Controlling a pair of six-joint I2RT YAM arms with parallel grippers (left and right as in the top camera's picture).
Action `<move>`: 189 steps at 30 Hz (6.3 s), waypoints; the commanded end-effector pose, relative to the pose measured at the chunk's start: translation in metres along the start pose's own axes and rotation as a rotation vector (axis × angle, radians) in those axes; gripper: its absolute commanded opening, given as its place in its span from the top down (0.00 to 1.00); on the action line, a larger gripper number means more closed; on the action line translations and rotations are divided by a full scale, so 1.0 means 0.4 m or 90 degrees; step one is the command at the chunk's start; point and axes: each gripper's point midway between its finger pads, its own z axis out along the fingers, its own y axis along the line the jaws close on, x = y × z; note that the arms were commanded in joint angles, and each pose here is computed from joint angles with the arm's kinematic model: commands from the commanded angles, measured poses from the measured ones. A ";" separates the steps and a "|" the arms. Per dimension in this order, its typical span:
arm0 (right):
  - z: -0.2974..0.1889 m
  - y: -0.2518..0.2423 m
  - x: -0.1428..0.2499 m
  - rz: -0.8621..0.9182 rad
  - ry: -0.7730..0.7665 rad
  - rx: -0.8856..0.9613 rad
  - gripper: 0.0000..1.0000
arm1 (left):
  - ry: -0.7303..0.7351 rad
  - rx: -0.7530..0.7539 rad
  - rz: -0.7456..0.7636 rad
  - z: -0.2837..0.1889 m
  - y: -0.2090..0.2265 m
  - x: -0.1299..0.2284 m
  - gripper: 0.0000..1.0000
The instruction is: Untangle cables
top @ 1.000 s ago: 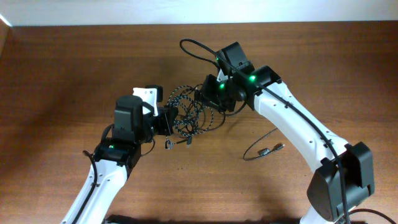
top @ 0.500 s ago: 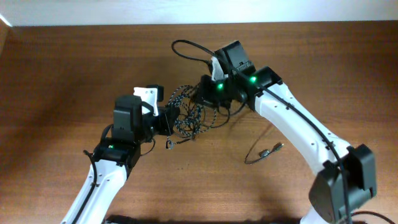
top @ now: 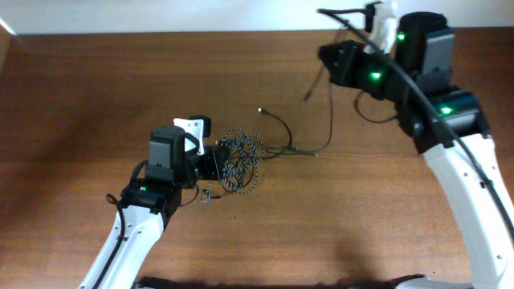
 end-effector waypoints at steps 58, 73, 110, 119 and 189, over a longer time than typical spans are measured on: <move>-0.059 -0.517 0.546 0.242 0.444 0.476 0.34 | -0.011 -0.034 0.002 -0.005 0.018 -0.009 1.00; 0.093 -0.558 0.907 -0.178 0.633 0.469 0.91 | -0.013 -0.039 0.002 -0.005 0.022 -0.010 0.99; -0.653 -1.487 0.300 0.500 0.170 0.949 0.96 | -0.043 -0.044 -0.030 -0.006 0.023 -0.037 1.00; -0.919 -1.046 -0.271 0.425 -0.281 0.581 0.01 | -0.047 -0.054 -0.030 -0.007 0.030 -0.039 1.00; -0.265 -0.111 -0.150 0.161 -0.112 0.414 0.96 | -0.191 -0.315 -0.508 -0.075 0.235 -0.014 0.01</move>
